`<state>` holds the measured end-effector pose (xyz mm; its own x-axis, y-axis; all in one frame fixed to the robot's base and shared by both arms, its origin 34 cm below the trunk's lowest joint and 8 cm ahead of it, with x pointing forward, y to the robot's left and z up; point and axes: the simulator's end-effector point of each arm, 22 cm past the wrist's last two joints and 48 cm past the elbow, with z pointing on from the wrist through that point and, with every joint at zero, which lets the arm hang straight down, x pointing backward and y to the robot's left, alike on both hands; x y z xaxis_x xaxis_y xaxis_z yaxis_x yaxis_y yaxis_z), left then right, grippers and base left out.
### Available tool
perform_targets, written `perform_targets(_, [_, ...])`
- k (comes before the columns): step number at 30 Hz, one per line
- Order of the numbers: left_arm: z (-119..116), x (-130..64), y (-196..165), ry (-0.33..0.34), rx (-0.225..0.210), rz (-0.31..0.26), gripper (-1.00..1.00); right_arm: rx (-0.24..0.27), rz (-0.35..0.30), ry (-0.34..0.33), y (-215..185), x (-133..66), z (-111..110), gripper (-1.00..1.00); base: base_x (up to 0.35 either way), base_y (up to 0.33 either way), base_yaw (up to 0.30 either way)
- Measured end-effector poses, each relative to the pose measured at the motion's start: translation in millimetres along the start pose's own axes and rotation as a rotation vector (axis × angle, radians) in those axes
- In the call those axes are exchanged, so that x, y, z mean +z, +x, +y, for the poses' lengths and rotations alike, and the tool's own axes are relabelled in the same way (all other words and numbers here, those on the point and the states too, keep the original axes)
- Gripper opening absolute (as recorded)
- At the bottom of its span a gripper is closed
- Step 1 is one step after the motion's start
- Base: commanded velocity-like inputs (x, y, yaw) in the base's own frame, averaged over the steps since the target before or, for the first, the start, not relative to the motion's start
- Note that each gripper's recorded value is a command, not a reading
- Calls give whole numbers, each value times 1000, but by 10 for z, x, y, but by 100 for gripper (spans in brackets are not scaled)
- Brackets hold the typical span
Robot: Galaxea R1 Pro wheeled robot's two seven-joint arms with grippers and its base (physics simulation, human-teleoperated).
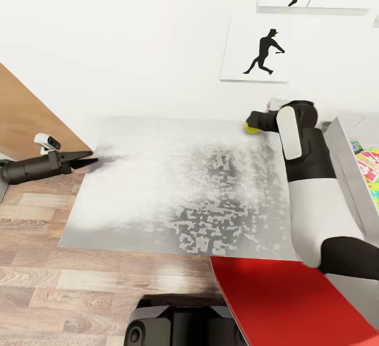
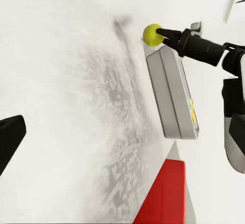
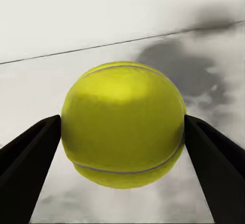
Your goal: Put all the toys in the child's room - the three board games (two on the bed and one on the table), the two jigsaw puzzles on the table, and the tennis ball on the table - inside the toy box on the table in the child's room.
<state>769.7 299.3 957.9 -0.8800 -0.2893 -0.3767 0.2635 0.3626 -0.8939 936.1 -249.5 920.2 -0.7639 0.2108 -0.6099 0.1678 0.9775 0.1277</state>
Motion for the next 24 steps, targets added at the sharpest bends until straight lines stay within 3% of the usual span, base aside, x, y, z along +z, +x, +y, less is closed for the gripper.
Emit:
perform_targets(5, [82,-127,11,2,-34,-9,100,12,47,-17,298,76,24,-100,0,0,0])
perform_targets(12, [21,-225,72,47,-50,-7,100,87,101,-125,510,106,196,-100,-9,0,0])
perform_targets(19, [9,-241,71,52,-52,-8,100,105,94,-154,493,67,247,-100,-59,0,0])
perform_targets(24, [-41,-248,62,69,-49,-9,100,135,51,-231,302,-99,408,-100,-5,0,-30])
